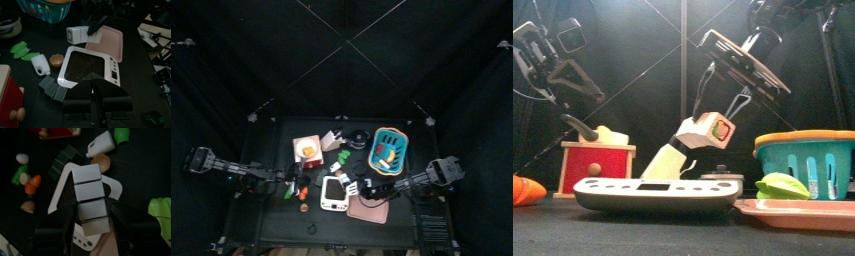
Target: Place white sushi roll on stove
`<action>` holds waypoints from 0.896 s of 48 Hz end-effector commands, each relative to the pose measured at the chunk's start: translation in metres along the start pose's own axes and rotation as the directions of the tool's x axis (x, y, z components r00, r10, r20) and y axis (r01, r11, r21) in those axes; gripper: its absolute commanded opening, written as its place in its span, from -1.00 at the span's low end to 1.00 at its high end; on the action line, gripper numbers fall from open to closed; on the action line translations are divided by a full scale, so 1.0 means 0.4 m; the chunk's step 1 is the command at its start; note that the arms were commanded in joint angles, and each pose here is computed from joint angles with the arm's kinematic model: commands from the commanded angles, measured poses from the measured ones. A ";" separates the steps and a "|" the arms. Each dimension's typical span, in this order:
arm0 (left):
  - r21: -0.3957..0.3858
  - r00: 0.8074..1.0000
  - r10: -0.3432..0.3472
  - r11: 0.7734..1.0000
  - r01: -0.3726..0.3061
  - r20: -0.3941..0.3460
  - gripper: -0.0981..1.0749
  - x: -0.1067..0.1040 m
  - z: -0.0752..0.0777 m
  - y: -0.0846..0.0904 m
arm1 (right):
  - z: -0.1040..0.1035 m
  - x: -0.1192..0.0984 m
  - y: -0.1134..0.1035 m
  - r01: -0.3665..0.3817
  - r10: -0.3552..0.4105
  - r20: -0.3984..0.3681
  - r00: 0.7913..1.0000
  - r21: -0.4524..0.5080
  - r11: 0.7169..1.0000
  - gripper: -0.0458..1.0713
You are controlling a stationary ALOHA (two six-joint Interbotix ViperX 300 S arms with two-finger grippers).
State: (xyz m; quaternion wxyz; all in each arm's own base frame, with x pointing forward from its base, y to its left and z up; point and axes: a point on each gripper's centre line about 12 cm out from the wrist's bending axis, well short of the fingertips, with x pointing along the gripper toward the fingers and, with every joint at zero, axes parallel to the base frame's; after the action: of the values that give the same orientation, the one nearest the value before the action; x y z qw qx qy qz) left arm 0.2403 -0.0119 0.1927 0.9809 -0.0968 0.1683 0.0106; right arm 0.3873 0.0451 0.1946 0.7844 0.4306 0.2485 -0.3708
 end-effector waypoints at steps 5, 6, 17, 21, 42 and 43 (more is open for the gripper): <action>-0.002 1.000 0.000 1.000 0.000 0.022 -0.18 0.002 0.014 -0.001 | 0.002 -0.010 0.054 -0.020 0.012 0.070 0.997 0.107 0.994 0.17; -0.003 1.000 0.001 1.000 -0.001 0.020 -0.18 0.002 0.014 0.000 | -0.002 -0.004 0.059 -0.016 0.007 0.074 0.997 0.117 0.993 0.17; -0.002 1.000 0.004 1.000 -0.004 0.013 -0.18 0.000 0.006 0.002 | -0.032 0.044 0.125 0.026 -0.042 0.084 0.996 0.185 0.982 0.17; -0.004 1.000 0.003 1.000 -0.003 0.011 -0.18 -0.001 0.003 0.002 | -0.028 0.050 0.137 0.076 -0.101 0.103 0.989 0.226 0.971 0.17; -0.005 0.999 0.000 1.000 0.001 0.034 -0.18 -0.026 0.002 0.005 | -0.058 0.101 0.144 0.230 -0.271 0.081 0.959 0.335 0.914 0.17; -0.003 0.999 -0.002 1.000 0.002 0.037 -0.18 -0.028 0.002 0.005 | -0.061 0.104 0.143 0.233 -0.274 0.080 0.958 0.334 0.913 0.17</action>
State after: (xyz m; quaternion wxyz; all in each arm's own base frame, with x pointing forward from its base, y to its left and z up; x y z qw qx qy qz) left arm 0.2294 -0.0105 0.1905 0.9816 -0.0971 0.1638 0.0113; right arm 0.4503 0.0708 0.1651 0.6670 0.4729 0.2005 -0.5396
